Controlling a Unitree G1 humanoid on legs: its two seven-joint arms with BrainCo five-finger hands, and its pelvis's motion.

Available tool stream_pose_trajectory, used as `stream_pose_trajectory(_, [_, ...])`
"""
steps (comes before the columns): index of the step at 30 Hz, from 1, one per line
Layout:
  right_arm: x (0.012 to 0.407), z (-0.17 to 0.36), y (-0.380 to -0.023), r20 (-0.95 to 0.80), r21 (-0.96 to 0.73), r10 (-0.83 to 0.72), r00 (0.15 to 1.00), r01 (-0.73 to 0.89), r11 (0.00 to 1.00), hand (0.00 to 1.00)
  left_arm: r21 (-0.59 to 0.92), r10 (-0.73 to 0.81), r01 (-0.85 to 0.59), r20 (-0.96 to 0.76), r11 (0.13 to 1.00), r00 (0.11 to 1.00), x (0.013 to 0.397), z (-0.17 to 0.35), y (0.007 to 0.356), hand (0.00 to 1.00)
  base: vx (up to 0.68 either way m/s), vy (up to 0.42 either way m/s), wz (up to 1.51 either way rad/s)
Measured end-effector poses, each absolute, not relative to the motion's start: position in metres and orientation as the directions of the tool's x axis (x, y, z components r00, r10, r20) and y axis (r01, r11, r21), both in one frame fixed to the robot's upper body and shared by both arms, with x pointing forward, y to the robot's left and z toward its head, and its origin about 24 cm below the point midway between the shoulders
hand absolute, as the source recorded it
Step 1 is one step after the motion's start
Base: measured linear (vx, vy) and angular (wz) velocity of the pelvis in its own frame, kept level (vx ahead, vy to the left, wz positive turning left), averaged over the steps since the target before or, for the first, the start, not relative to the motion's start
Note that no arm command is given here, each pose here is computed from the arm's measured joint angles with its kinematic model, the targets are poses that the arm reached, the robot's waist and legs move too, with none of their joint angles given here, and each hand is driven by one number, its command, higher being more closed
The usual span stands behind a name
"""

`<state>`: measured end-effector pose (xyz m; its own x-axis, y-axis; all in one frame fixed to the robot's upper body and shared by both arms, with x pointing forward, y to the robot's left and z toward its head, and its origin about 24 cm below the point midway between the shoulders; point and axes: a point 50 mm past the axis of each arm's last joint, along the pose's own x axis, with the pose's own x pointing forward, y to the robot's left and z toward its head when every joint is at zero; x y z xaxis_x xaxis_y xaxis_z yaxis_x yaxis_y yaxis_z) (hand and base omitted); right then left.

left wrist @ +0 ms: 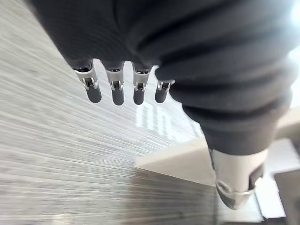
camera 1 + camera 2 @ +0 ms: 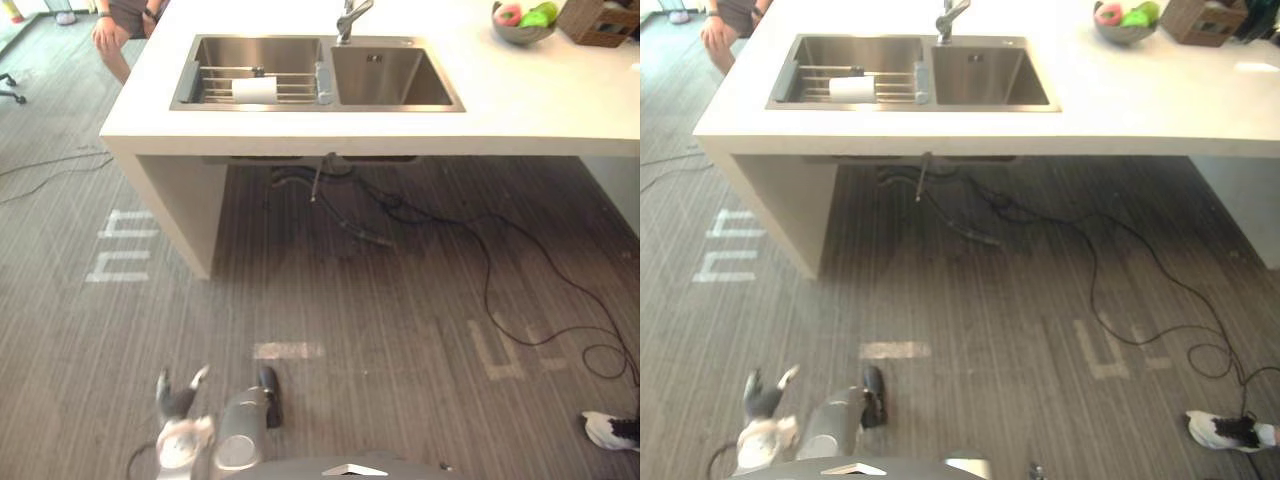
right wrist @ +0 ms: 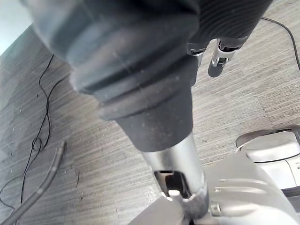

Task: Walk over to the sink, pick up the cup, carry it to the dishwasher, place the cup inside the dishwasher, then close the dishwasher door

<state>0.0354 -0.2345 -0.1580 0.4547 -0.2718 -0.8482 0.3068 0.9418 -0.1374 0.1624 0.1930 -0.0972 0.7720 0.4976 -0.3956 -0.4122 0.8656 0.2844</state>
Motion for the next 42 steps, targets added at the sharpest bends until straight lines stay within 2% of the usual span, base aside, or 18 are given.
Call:
stream_pose_trajectory(2, [0.031,-0.159,-0.234,-0.860,-0.139,-0.272,0.431,0.314,0.939,0.00,0.245,0.405,-0.359,-0.173,0.900,0.898,0.197,-0.053,0.168,0.00,0.28,0.170,0.12])
stream_pose_trajectory(4, [0.025,-0.160,-0.234,-0.870,-0.141,-0.278,0.407,0.336,0.931,0.00,0.197,0.368,-0.360,-0.005,0.912,0.930,0.221,-0.016,0.159,0.00,0.37,0.181,0.15])
stream_pose_trajectory(7, [0.015,-0.162,-0.224,-0.870,-0.106,-0.297,0.394,0.439,0.892,0.00,0.149,0.353,-0.393,0.237,0.907,0.905,0.245,0.049,0.166,0.00,0.31,0.132,0.09])
stream_pose_trajectory(11, [0.006,-0.163,-0.215,-0.871,-0.089,-0.294,0.395,0.461,0.883,0.00,0.168,0.333,-0.405,0.340,0.899,0.880,0.256,0.076,0.164,0.00,0.26,0.031,0.33])
stream_pose_trajectory(18, [-0.016,-0.166,-0.188,-0.905,-0.061,-0.246,0.346,0.466,0.883,0.00,0.288,0.051,-0.223,0.502,0.931,0.863,0.259,0.110,0.119,0.00,0.44,-0.092,0.28])
stream_pose_trajectory(20, [-0.019,-0.167,-0.185,-0.915,-0.064,-0.220,0.337,0.419,0.906,0.00,0.329,-0.014,-0.181,0.513,0.927,0.858,0.258,0.115,0.113,0.00,0.56,-0.231,-0.24])
stream_pose_trajectory(23, [-0.012,-0.166,-0.205,-0.912,-0.095,-0.223,0.344,0.353,0.931,0.00,0.386,-0.105,-0.094,0.465,0.918,0.879,0.260,0.113,0.098,0.00,0.55,-0.265,-0.29])
stream_pose_trajectory(30, [-0.007,-0.164,-0.218,-0.920,-0.093,-0.204,0.335,0.319,0.943,0.00,0.455,-0.171,-0.014,0.362,0.890,0.916,0.266,0.109,0.094,0.00,0.40,-0.157,-0.18])
stream_pose_trajectory(35, [-0.009,-0.160,-0.242,-0.915,-0.146,-0.244,0.320,0.302,0.942,0.00,0.498,-0.199,-0.028,0.397,0.866,0.896,0.272,0.124,0.096,0.00,0.28,0.089,-0.33])
stream_pose_trajectory(38, [0.004,-0.162,-0.237,-0.906,-0.134,-0.248,0.344,0.324,0.937,0.00,0.535,-0.159,-0.096,0.411,0.839,0.897,0.281,0.132,0.114,0.00,0.12,0.136,-0.04])
stream_pose_trajectory(42, [0.004,-0.162,-0.235,-0.907,-0.137,-0.249,0.340,0.321,0.937,0.00,0.612,-0.120,-0.097,0.303,0.785,0.945,0.290,0.110,0.136,0.00,0.01,0.055,0.03])
